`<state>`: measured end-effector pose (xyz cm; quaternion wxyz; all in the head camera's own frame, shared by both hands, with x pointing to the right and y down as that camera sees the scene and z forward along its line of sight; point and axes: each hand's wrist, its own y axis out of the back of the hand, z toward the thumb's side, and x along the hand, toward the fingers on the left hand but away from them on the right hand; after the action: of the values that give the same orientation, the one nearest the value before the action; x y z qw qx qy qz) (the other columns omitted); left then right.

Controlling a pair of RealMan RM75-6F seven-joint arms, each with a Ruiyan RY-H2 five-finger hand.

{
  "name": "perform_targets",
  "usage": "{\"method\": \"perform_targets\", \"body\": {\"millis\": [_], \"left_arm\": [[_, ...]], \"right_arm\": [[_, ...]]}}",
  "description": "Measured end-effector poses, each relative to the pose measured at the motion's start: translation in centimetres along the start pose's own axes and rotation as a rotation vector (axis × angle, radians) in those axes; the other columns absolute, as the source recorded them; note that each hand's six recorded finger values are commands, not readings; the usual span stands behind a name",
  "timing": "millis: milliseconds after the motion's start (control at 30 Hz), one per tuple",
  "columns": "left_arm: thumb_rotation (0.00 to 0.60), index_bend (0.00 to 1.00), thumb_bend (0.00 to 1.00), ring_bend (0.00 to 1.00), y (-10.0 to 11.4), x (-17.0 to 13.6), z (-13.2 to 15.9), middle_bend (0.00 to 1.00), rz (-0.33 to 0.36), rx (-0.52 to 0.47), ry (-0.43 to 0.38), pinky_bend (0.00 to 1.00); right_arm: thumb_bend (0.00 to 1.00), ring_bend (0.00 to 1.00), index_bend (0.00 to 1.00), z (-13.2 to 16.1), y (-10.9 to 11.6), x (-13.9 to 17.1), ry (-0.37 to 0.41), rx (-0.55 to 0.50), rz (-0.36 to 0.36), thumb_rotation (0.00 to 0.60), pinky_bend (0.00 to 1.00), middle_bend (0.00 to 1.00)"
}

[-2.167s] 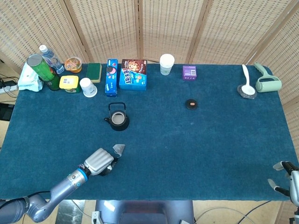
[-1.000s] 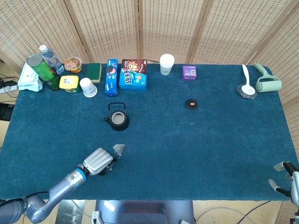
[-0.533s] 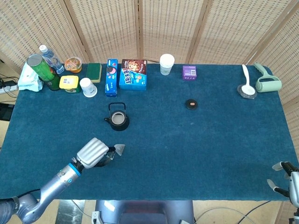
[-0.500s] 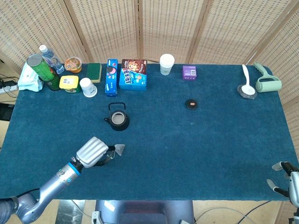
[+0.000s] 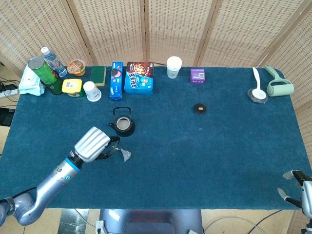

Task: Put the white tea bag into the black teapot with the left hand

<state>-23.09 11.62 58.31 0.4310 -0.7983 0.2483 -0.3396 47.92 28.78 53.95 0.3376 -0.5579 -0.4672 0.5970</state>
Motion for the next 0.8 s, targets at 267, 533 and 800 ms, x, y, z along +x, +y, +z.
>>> {"method": "perform_targets", "body": {"millis": [267,533,800], "left_arm": [[0.600,0.68,0.46,1.00,1.9,0.9,-0.5,1.00,0.046,-0.010,0.017,0.97],[0.600,0.68,0.46,1.00,4.0,2.0,-1.7,1.00,0.106,-0.041,0.056,0.97],[0.600,0.68,0.46,1.00,5.6,3.3,-2.8,1.00,0.138,-0.050,0.092,0.97]], "right_arm": [[0.22,0.59,0.45,0.0,-0.2,0.1,0.002,-0.008,0.006,0.600,0.49,0.48],[0.22,0.59,0.45,-0.1,-0.2,0.2,0.001,-0.009,0.006,0.600,0.49,0.48],[0.22,0.59,0.45,-0.2,-0.5,0.1,-0.005,-0.010,0.016,0.600,0.49,0.48]]}}
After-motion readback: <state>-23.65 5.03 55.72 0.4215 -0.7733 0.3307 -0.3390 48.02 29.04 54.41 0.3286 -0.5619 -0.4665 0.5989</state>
